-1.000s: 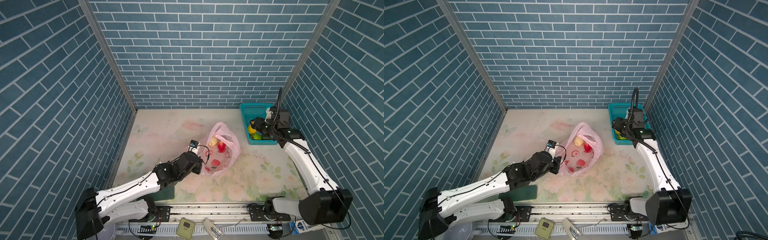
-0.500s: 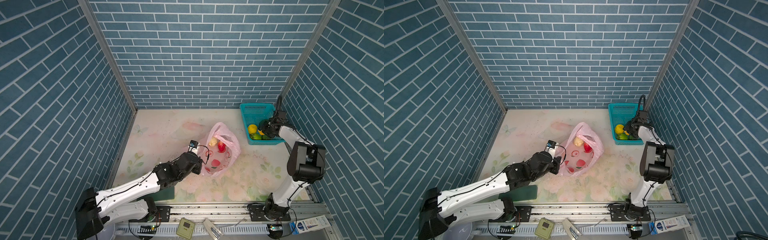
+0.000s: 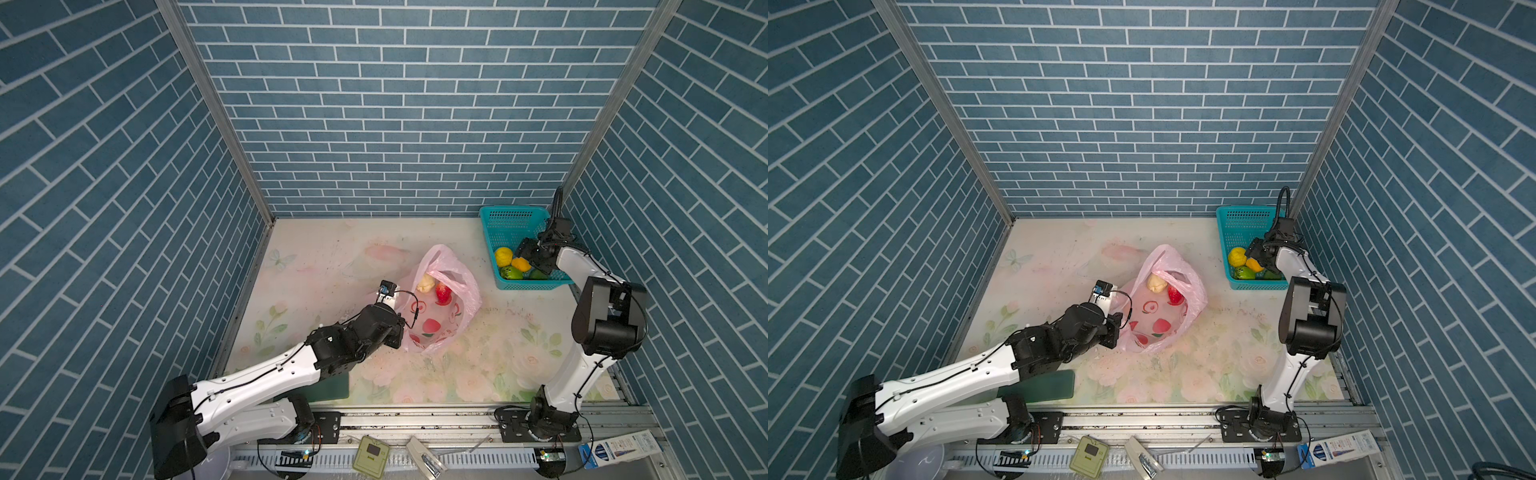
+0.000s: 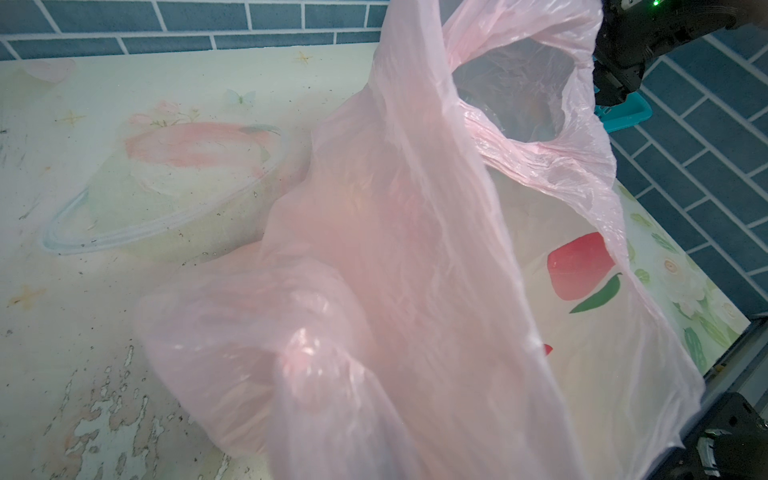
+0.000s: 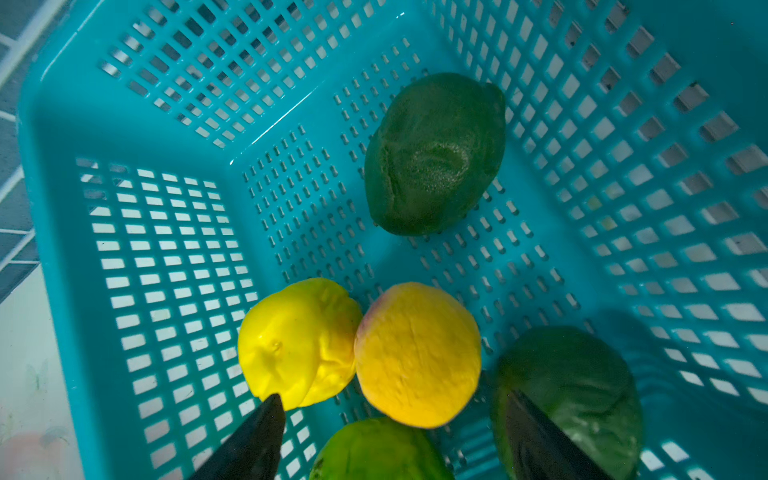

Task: Untie the knot of the plastic bag and take out the fruit
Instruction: 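Open the right gripper to drop the peach into the basket, then move the right gripper back into the bag above the remaining fruit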

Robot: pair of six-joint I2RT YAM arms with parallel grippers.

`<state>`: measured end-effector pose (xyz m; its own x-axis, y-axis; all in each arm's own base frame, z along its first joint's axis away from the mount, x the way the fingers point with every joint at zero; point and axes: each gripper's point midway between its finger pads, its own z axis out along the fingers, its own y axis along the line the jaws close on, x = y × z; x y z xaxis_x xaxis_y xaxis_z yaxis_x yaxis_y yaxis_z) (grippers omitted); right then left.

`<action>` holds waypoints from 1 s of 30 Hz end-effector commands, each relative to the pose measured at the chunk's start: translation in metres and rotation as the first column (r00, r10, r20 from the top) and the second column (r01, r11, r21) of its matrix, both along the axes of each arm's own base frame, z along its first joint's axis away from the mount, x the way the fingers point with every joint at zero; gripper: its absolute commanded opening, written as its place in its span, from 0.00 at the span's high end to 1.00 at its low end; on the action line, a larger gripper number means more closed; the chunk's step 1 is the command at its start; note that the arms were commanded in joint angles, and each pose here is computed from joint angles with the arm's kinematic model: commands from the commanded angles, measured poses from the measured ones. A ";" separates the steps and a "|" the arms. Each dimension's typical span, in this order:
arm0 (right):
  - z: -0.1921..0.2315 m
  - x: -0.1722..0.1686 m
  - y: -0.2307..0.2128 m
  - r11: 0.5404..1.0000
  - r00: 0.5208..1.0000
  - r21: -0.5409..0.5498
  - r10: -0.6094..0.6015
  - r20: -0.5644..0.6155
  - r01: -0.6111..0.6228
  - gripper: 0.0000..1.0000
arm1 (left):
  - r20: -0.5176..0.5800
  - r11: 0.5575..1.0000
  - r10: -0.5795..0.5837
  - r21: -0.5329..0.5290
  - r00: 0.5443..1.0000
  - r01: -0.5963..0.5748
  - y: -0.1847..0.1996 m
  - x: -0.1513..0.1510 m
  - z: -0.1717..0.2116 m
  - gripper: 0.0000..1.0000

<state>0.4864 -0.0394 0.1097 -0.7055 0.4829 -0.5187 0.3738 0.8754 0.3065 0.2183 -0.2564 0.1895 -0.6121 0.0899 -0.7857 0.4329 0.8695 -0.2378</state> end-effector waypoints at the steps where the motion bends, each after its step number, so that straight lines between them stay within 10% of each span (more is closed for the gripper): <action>1: 0.029 0.003 -0.004 0.999 0.999 -0.039 0.013 0.048 -0.011 0.17 | 0.010 1.000 0.012 -0.008 1.000 -0.012 0.001 0.003 0.008 1.00; 16: 0.107 -0.076 0.087 0.965 0.959 0.050 0.248 0.136 -0.256 0.18 | 0.018 1.000 0.001 -0.023 1.000 0.000 -0.002 0.003 0.011 1.00; 30: 0.158 -0.224 0.233 0.766 0.769 0.101 0.612 0.183 -0.634 0.17 | -0.006 0.999 0.015 0.028 1.000 -0.015 0.011 -0.002 0.004 1.00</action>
<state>0.2865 0.1840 0.2865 -0.7603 0.0772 -0.6450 -0.3023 0.8368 0.4565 0.2160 -0.2526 0.1870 -0.6203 0.1034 -0.7776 0.4305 0.8735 -0.2272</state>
